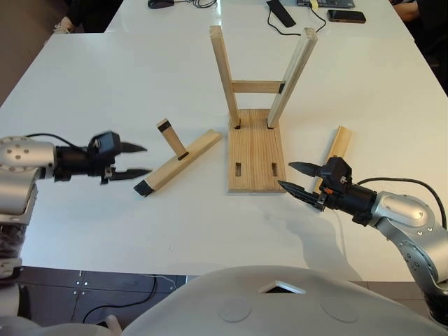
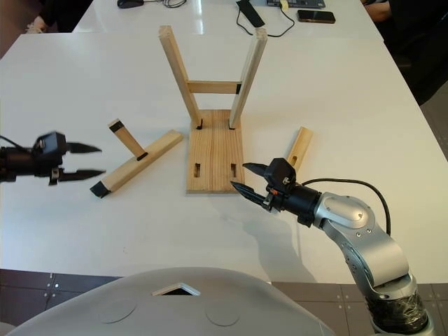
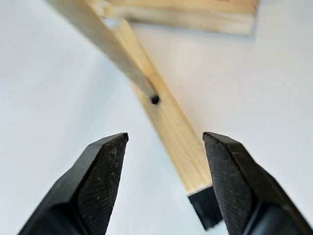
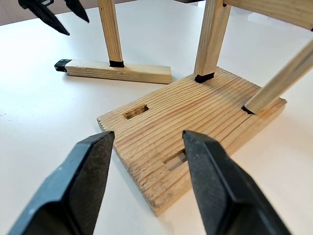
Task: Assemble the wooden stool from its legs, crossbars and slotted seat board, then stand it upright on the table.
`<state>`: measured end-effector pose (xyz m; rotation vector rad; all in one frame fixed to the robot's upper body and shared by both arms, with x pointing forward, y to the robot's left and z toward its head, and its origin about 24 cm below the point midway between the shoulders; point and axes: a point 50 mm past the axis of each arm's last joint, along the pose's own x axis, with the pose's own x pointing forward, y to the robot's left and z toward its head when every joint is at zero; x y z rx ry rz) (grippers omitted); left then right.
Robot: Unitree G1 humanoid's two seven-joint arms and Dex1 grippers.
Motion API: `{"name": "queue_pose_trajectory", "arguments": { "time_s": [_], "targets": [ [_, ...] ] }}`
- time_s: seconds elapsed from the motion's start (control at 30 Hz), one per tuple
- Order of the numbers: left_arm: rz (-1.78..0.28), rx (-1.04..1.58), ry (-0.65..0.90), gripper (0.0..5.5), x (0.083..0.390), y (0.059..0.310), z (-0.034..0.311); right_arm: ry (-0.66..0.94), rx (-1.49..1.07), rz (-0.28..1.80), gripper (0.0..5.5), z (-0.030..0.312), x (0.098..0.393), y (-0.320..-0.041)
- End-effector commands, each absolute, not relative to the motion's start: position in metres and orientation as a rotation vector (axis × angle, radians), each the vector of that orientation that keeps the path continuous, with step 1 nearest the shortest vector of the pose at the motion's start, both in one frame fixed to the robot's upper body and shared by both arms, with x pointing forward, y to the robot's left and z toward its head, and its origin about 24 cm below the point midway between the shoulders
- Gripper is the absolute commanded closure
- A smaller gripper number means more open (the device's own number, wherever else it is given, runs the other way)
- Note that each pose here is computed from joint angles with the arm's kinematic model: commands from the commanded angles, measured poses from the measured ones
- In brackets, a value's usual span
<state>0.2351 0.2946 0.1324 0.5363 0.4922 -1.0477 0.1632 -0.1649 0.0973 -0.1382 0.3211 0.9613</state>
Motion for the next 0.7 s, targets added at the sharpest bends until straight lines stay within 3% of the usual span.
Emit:
{"name": "queue_pose_trajectory", "arguments": {
  "time_s": [0.03, 0.17, 0.67, 0.7],
  "targets": [
    [-0.985, 0.422, 0.549, 2.36, 0.237, 0.283, 0.112, 0.307, -0.161, 0.961, 2.93, 0.101, 0.163, -0.165],
    [-0.961, 0.330, 0.634, 1.78, 0.224, 0.277, 0.098, 0.313, -0.167, 0.972, 2.93, 0.101, 0.165, -0.167],
    [-0.918, 0.402, 0.762, 1.78, 0.219, 0.267, 0.045, 0.316, -0.168, 0.999, 2.93, 0.100, 0.168, -0.162],
    [-0.905, 0.395, 0.750, 1.97, 0.222, 0.266, 0.044, 0.317, -0.168, 1.001, 2.93, 0.100, 0.168, -0.162]
  ]
}}
